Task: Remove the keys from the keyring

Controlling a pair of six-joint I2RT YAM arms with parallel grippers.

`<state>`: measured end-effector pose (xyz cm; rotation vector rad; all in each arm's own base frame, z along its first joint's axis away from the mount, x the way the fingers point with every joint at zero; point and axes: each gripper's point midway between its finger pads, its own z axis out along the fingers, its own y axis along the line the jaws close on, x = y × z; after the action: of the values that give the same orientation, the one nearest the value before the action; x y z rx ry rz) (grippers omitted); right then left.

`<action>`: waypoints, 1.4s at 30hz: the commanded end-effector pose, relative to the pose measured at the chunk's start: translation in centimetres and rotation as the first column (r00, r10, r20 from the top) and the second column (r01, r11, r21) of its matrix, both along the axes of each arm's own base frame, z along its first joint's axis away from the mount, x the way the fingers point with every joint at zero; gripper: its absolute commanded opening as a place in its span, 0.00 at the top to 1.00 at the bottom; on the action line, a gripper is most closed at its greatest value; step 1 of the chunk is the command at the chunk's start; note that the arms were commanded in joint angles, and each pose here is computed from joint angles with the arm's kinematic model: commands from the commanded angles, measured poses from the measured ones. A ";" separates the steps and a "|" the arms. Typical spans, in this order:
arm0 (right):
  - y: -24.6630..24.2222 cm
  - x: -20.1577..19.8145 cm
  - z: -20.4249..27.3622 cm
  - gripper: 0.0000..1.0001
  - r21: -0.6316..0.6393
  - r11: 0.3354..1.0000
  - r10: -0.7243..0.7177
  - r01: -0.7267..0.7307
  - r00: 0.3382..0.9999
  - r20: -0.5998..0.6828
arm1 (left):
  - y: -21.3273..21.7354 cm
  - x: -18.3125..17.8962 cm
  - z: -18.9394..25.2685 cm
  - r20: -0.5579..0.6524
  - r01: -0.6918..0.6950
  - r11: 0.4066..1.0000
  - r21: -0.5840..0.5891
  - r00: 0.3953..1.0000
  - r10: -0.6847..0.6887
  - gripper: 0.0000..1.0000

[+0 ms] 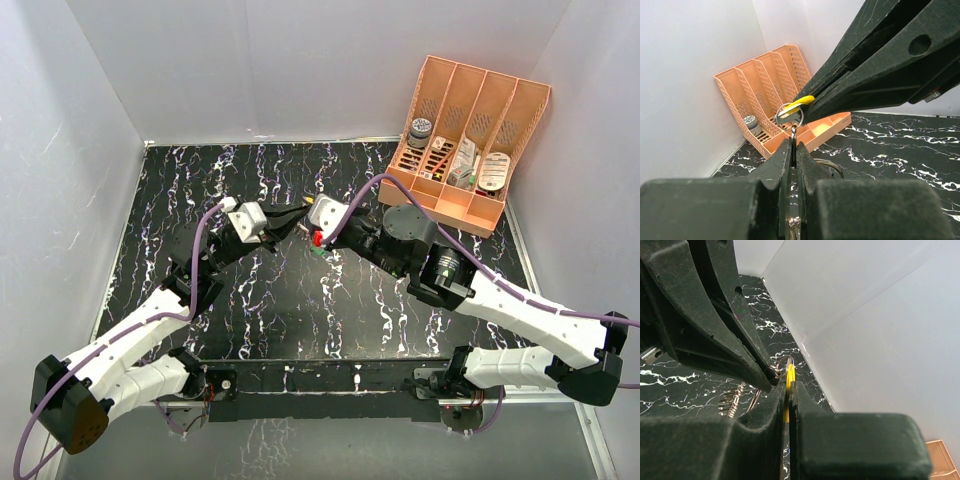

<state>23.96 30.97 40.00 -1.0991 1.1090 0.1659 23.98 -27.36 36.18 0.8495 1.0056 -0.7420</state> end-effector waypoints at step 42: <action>-1.2 -3.1 6.5 1.00 0.093 0.987 0.116 -0.130 0.983 0.143 | -1.4 -5.1 3.3 0.026 0.386 0.901 0.196 0.917 -0.398 0.67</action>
<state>21.74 30.73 41.99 -1.1437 0.9931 0.2290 21.31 -28.57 37.75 1.1587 0.9516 -0.8759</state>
